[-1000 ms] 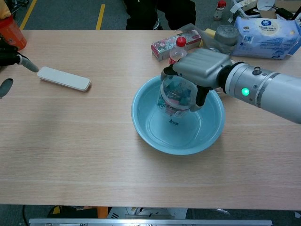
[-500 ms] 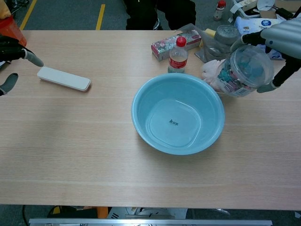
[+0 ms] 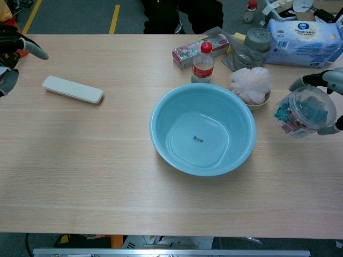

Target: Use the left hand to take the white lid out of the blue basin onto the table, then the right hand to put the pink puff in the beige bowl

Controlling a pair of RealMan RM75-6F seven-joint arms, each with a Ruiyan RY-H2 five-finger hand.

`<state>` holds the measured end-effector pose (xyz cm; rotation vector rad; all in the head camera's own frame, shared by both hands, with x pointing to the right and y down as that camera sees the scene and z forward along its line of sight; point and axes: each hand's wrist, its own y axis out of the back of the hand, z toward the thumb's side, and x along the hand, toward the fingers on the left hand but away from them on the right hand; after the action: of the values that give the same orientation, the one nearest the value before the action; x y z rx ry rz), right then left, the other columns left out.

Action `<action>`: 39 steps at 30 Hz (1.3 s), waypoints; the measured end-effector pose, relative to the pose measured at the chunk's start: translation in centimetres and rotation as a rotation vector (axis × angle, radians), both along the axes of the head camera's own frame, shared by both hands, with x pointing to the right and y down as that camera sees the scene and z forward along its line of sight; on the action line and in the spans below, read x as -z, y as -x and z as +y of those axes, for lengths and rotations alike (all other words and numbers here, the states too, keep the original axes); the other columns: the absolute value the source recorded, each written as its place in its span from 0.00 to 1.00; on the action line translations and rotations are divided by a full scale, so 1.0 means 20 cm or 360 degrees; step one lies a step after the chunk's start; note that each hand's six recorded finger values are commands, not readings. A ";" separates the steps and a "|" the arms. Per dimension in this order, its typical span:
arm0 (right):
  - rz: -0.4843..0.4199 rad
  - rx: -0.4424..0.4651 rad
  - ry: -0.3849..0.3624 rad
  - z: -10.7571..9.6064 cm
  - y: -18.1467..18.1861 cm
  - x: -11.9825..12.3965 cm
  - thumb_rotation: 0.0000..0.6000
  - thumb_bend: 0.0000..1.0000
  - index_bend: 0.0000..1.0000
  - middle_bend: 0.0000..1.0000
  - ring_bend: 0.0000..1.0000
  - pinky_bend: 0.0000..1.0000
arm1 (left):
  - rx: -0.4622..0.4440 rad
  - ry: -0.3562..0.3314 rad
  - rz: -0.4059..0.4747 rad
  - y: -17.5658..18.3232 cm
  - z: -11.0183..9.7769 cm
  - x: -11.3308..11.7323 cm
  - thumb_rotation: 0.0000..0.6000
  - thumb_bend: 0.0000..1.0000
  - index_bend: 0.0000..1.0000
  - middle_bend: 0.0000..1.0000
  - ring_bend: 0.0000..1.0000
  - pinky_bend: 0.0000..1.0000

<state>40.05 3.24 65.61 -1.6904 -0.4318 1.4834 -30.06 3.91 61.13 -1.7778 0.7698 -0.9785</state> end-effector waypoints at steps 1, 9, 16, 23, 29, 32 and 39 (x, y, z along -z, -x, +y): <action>-0.0003 -0.0003 0.0014 0.01 0.00 -0.03 1.00 0.20 0.47 0.36 0.24 0.35 | -0.0004 -0.0018 0.0011 0.00 0.00 0.01 1.00 0.63 0.24 0.21 0.15 0.07; 0.0007 0.0010 0.0075 0.06 0.02 -0.22 1.00 0.20 0.41 0.34 0.25 0.36 | -0.0032 -0.0151 0.0059 0.06 -0.01 0.03 1.00 0.63 0.24 0.21 0.15 0.07; 0.0055 0.0025 0.0108 0.07 0.04 -0.31 1.00 0.20 0.21 0.25 0.19 0.33 | 0.0027 -0.0192 0.0020 0.15 0.02 0.01 1.00 0.58 0.24 0.20 0.15 0.07; 0.0102 0.0041 0.0147 0.09 0.05 -0.33 1.00 0.18 0.00 0.06 0.06 0.23 | 0.0113 -0.0175 -0.0064 0.23 0.03 -0.01 1.00 0.57 0.23 0.20 0.15 0.07; 0.0121 0.0031 0.0136 0.08 0.04 -0.29 1.00 0.17 0.00 0.01 0.01 0.18 | 0.0185 -0.0184 -0.0110 0.27 0.03 -0.01 1.00 0.57 0.22 0.19 0.14 0.07; 0.0111 0.0012 0.0113 0.08 0.03 -0.27 1.00 0.17 0.00 0.00 0.01 0.18 | 0.0242 -0.0193 -0.0122 0.30 0.03 -0.01 1.00 0.56 0.22 0.19 0.14 0.07; 0.0021 -0.0097 -0.0057 0.04 -0.01 -0.15 1.00 0.17 0.00 0.15 0.07 0.22 | 0.0423 -0.0215 -0.0153 0.40 0.05 0.00 1.00 0.57 0.22 0.19 0.14 0.07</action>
<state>40.32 4.09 68.56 -1.6520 -0.5040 1.5213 -37.99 4.82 61.05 -1.5268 1.0047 -1.1487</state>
